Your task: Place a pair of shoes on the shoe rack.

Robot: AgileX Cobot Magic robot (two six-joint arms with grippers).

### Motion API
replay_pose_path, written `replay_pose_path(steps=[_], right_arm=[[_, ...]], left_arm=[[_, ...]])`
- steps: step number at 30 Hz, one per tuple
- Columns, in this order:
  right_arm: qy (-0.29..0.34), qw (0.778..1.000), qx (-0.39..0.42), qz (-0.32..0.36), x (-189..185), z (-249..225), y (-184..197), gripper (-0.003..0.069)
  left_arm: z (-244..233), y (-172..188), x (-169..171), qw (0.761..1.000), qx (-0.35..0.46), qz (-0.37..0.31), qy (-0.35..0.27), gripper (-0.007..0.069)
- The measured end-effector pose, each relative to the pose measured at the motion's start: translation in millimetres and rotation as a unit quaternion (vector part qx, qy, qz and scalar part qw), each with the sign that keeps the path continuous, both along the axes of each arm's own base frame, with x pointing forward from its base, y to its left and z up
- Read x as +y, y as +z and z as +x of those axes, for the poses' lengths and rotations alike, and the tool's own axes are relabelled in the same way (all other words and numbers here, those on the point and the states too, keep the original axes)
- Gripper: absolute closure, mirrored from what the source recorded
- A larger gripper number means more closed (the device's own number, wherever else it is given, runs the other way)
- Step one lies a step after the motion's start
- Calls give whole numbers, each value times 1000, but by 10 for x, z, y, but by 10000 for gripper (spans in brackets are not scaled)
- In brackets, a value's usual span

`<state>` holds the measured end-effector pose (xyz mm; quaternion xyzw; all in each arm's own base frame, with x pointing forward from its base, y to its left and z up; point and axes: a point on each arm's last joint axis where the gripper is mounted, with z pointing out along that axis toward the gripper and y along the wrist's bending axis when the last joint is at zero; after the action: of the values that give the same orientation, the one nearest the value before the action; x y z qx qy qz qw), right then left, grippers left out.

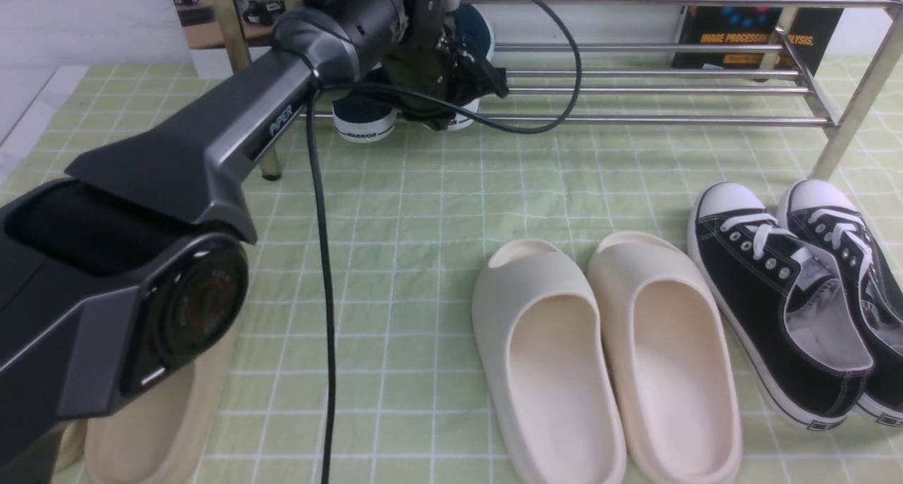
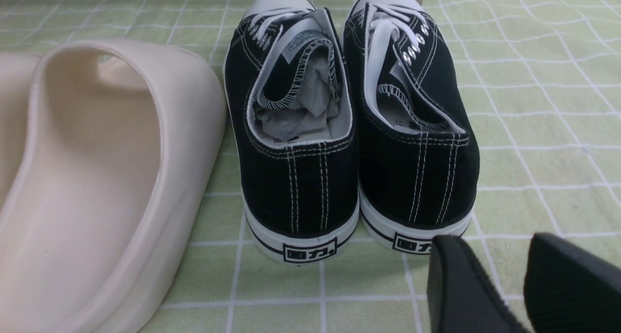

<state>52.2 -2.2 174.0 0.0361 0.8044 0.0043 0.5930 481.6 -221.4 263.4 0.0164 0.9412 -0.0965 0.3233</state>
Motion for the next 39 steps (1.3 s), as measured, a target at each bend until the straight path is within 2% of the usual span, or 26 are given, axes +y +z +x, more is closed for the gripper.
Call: replay_pose_path(steps=[8,10,13,16,17,18,19,21,24,28,31,32,36,39], right_arm=[[0,1000,0,0,0,0,0,413],[0,1000,0,0,0,0,0,413],[0,1000,0,0,0,0,0,413],[0,1000,0,0,0,0,0,413],[0,1000,0,0,0,0,0,413],[0,1000,0,0,0,0,0,413],[0,1000,0,0,0,0,0,413],[0,1000,0,0,0,0,0,413],[0,1000,0,0,0,0,0,413],[0,1000,0,0,0,0,0,413],[0,1000,0,0,0,0,0,413],[0,1000,0,0,0,0,0,413],[0,1000,0,0,0,0,0,413],[0,1000,0,0,0,0,0,413]], left_arm=[[15,-21,-3,1000,-4,2,0,638],[-7,31,17,1000,-4,8,0,638],[-145,302,106,999,3,32,-10,638],[-388,791,247,999,-10,51,-18,638],[-409,834,259,998,-12,51,-18,638],[-617,1186,372,998,-27,56,-19,638],[-644,1227,385,998,-29,56,-19,638],[-1030,1798,581,995,-75,53,-25,638],[-1471,2315,792,990,-133,35,-27,638],[-2153,2749,1118,983,-183,14,-23,638],[-2443,2795,1256,982,-188,12,-22,638],[-2684,2757,1371,983,-183,13,-22,638],[-3248,2362,1652,990,-141,11,1,638],[-3476,2106,1766,991,-134,-1,17,638]])
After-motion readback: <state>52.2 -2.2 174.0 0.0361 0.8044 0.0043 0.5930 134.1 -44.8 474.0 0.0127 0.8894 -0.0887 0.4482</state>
